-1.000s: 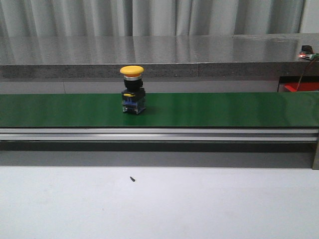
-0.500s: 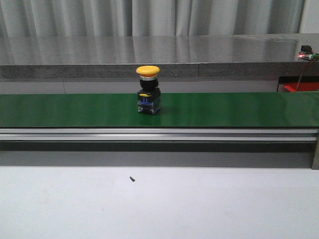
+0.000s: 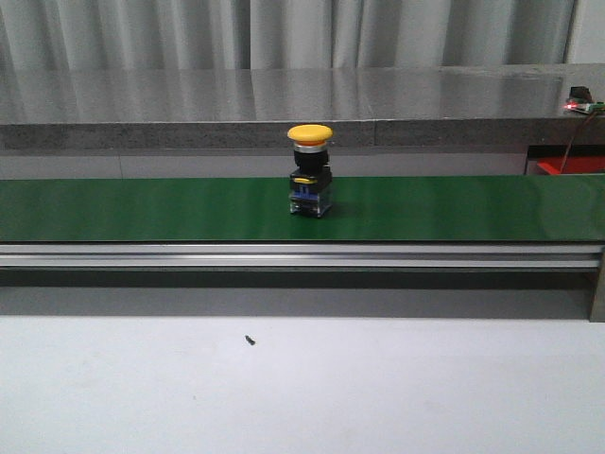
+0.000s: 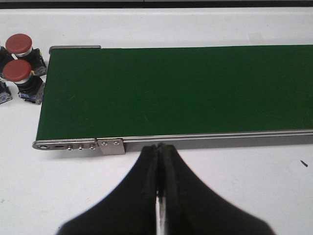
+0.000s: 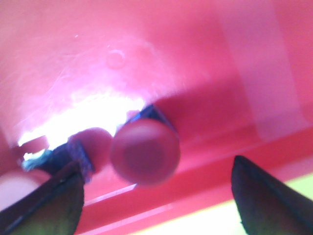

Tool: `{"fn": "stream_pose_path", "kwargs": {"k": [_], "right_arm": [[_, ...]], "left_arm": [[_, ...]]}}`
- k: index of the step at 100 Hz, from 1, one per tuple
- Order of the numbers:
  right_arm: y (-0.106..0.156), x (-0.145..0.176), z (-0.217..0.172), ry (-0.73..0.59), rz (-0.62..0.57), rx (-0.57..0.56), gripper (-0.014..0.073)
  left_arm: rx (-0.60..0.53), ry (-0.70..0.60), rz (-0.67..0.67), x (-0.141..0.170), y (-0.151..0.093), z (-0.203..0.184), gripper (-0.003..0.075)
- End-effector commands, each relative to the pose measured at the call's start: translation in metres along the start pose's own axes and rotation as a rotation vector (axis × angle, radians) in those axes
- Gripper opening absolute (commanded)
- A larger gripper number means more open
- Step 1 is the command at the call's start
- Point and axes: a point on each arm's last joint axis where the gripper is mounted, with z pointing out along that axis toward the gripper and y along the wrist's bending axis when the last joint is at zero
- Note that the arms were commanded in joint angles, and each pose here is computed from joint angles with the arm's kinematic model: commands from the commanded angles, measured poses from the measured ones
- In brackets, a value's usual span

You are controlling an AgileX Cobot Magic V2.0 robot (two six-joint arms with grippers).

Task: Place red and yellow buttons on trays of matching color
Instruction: 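Carry the red button with the right gripper into the red tray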

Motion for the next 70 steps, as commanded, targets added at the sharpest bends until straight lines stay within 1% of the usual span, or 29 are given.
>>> {"fn": "stream_pose_path", "kwargs": {"k": [1,13,25,70], "right_arm": [[0.003,-0.005,-0.056,-0.118,-0.014,0.001,0.0606],[0.011,0.0,-0.077,-0.151,-0.029,-0.008,0.0606],[0.024,0.007,-0.097,-0.187,-0.053,-0.028,0.0606],[0.1,0.051,-0.146,-0.276,-0.233,-0.134,0.0606]], "left_arm": [[0.005,-0.098,-0.011,-0.012,-0.003,-0.009,-0.002],[0.005,-0.098,-0.011,-0.012,-0.003,-0.009,-0.002],[0.005,-0.098,-0.011,-0.012,-0.003,-0.009,-0.002],[0.005,-0.098,-0.011,-0.012,-0.003,-0.009,-0.002]]}}
